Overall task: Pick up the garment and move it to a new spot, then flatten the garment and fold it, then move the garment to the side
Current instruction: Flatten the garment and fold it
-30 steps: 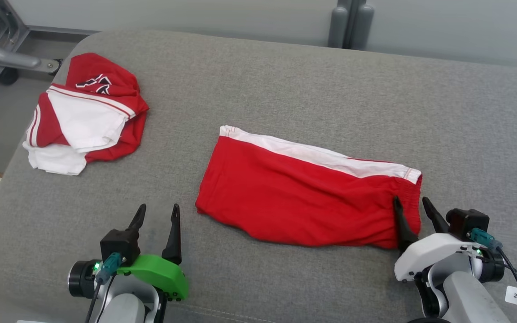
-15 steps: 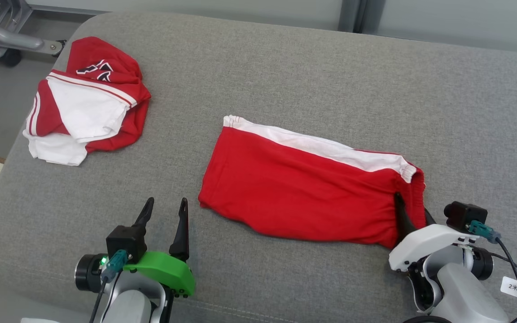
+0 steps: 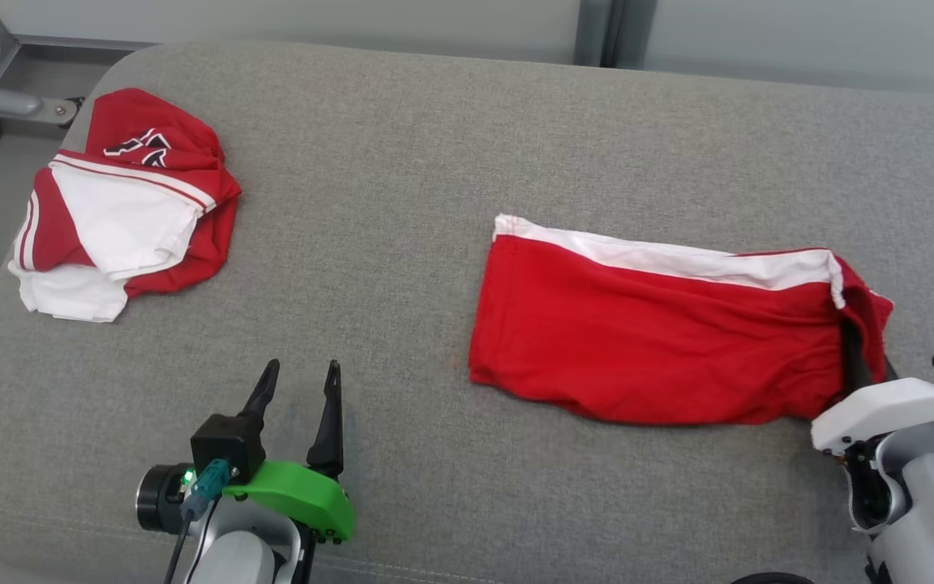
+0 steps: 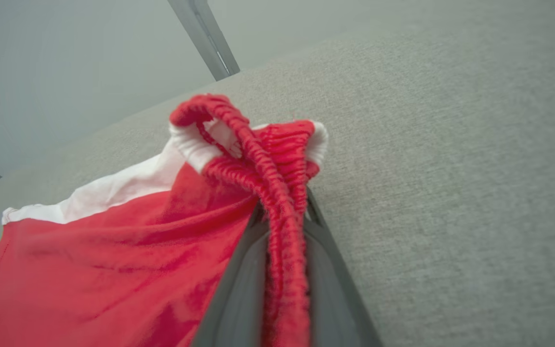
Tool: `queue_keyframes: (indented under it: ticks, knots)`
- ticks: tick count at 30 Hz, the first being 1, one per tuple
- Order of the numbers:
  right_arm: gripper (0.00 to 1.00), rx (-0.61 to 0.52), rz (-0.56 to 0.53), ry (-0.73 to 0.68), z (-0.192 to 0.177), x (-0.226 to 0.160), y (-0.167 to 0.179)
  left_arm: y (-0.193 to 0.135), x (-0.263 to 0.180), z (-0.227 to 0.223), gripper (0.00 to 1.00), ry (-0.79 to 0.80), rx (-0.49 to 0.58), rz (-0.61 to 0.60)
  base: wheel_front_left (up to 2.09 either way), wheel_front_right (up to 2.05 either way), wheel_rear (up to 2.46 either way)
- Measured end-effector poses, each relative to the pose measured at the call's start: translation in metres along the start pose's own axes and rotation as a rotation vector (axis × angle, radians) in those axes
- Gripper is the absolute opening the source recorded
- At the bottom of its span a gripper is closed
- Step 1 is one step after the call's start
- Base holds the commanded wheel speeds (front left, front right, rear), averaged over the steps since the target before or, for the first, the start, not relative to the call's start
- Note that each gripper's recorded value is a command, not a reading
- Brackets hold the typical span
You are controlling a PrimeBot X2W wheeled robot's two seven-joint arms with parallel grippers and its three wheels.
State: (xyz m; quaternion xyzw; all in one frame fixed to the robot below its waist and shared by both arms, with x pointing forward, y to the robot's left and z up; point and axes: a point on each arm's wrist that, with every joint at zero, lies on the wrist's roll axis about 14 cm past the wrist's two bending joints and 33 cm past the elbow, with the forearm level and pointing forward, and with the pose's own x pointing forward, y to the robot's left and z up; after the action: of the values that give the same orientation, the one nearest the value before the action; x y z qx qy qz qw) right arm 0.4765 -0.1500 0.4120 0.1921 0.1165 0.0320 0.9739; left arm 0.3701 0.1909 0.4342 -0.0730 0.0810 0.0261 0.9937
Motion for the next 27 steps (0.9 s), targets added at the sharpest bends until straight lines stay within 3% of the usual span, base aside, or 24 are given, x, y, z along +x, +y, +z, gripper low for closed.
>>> queue_keyframes:
  ticks: [3,6,9,18,27]
  knots:
    - [0.0,-0.049,-0.031,-0.02,0.014,-0.002,-0.021,-0.008,0.001,0.0,1.0,0.001,-0.003,-0.024,0.0,0.0,0.0]
    - [0.0,-0.058,-0.011,-0.031,0.021,-0.001,-0.016,-0.013,0.003,-0.002,1.0,0.005,-0.004,-0.04,0.0,0.0,0.0]
    - [0.0,0.024,0.057,-0.002,0.015,0.003,0.016,-0.015,0.003,-0.003,1.0,0.008,-0.024,-0.04,0.0,0.0,0.0]
    - [0.0,0.169,0.394,0.181,-0.007,-0.011,0.139,-0.019,0.0,-0.007,1.0,0.02,-0.043,-0.049,0.0,0.0,0.0]
    - [0.0,0.15,0.516,0.264,-0.031,-0.006,0.196,-0.009,-0.01,-0.01,1.0,0.032,-0.051,-0.015,0.0,0.0,0.0]
